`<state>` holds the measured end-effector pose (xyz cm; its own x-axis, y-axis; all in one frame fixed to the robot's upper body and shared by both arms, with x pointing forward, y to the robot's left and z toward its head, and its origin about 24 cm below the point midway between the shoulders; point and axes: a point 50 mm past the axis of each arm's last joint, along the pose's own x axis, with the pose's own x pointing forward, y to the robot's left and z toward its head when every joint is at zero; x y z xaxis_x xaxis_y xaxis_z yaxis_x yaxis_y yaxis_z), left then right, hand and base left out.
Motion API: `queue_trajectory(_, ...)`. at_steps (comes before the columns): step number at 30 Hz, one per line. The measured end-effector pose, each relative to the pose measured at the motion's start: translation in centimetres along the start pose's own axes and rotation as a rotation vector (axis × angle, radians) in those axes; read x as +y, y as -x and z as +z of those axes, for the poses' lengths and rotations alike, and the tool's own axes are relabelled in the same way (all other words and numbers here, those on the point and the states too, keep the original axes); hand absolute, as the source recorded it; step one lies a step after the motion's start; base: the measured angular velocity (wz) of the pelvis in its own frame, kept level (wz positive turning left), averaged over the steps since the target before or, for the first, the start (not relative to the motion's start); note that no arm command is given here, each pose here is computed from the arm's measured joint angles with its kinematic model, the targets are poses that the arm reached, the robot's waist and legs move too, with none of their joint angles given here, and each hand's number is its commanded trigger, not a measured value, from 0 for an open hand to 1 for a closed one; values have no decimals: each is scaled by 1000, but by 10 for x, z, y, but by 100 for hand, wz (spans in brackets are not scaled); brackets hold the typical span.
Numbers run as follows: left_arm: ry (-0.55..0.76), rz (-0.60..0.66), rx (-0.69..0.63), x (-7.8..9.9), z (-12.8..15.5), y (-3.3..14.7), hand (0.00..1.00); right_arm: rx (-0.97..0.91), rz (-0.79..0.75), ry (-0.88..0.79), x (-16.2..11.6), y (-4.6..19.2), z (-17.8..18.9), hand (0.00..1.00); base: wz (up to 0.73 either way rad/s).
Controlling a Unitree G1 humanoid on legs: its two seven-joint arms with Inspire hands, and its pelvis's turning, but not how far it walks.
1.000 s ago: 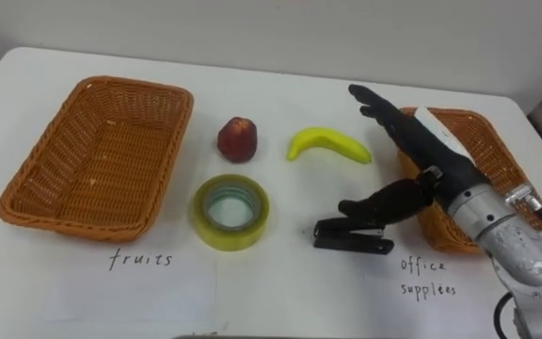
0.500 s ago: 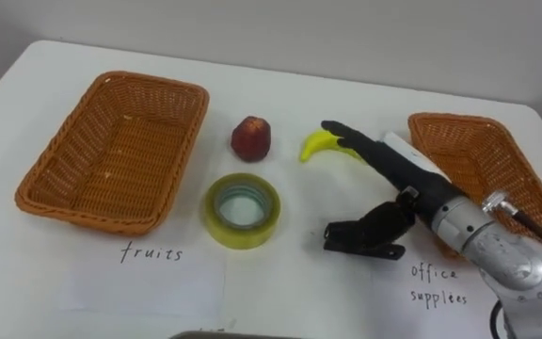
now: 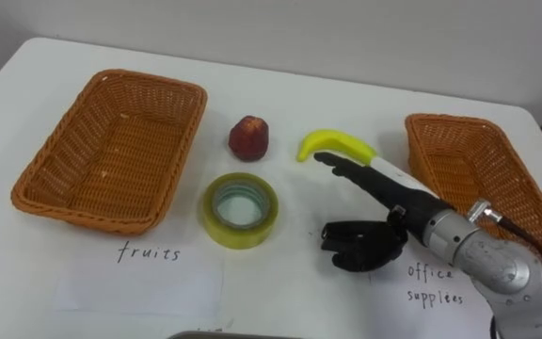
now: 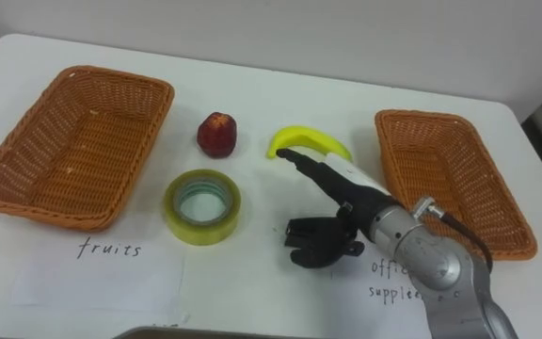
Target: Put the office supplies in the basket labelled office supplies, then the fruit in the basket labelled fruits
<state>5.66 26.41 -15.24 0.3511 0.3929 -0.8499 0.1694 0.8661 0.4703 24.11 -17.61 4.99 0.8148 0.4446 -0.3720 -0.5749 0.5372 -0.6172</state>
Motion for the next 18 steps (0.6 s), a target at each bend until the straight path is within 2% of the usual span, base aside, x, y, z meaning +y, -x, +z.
queue_trajectory(18, 0, 0, -4, 1, 1, 0, 0, 91, 66, 27, 10, 4, -11, 0, 0)
